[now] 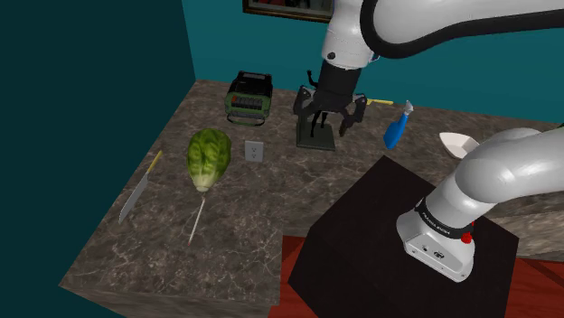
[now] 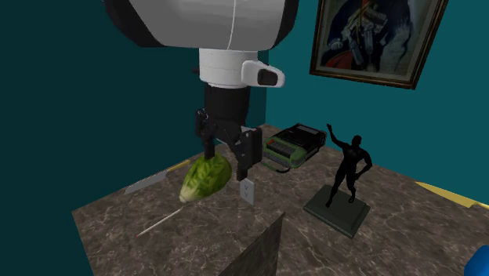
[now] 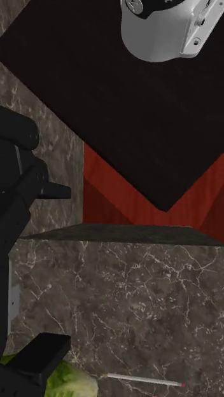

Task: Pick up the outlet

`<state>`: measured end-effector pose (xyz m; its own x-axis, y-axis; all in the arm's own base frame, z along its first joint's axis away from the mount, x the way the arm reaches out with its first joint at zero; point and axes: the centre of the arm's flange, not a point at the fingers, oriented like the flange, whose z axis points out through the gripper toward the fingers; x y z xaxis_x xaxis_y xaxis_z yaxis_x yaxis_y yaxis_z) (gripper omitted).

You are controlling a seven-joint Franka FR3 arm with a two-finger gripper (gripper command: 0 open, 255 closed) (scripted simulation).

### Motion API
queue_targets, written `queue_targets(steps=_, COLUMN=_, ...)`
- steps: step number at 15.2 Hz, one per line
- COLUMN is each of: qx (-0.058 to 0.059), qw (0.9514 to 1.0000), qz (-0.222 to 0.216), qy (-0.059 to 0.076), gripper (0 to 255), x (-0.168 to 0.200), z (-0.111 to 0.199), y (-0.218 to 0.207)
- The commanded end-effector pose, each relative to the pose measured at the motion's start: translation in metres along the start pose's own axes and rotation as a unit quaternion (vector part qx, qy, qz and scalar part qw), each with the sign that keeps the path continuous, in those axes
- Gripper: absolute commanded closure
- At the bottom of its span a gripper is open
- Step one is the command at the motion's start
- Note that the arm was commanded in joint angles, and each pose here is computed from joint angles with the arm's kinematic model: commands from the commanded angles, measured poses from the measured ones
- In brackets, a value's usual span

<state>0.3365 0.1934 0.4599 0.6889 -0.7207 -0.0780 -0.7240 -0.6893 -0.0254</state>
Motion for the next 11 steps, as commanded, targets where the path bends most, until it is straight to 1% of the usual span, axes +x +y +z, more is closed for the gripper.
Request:
queue_targets(steps=1, qx=0.004, qw=0.9982, qz=0.060, qy=-0.003, gripper=0, x=-0.004, z=0.013, y=-0.023)
queue_targets(steps=3, qx=0.007, qw=0.9934, qz=0.114, qy=-0.004, gripper=0, x=-0.002, z=0.027, y=-0.045)
queue_targets(steps=4, qx=0.009, qw=0.9899, qz=0.142, qy=-0.005, gripper=0, x=0.000, z=0.033, y=-0.055)
queue_targets(steps=6, qx=0.012, qw=0.9805, qz=0.196, qy=-0.007, gripper=0, x=0.005, z=0.047, y=-0.077)
queue_targets(steps=8, qx=0.015, qw=0.9682, qz=0.249, qy=-0.009, gripper=0, x=0.012, z=0.060, y=-0.097)
queue_targets(steps=9, qx=0.016, qw=0.9610, qz=0.276, qy=-0.009, gripper=0, x=0.017, z=0.067, y=-0.107)
queue_targets(steps=11, qx=0.019, qw=0.9443, qz=0.328, qy=-0.011, gripper=0, x=0.028, z=0.080, y=-0.126)
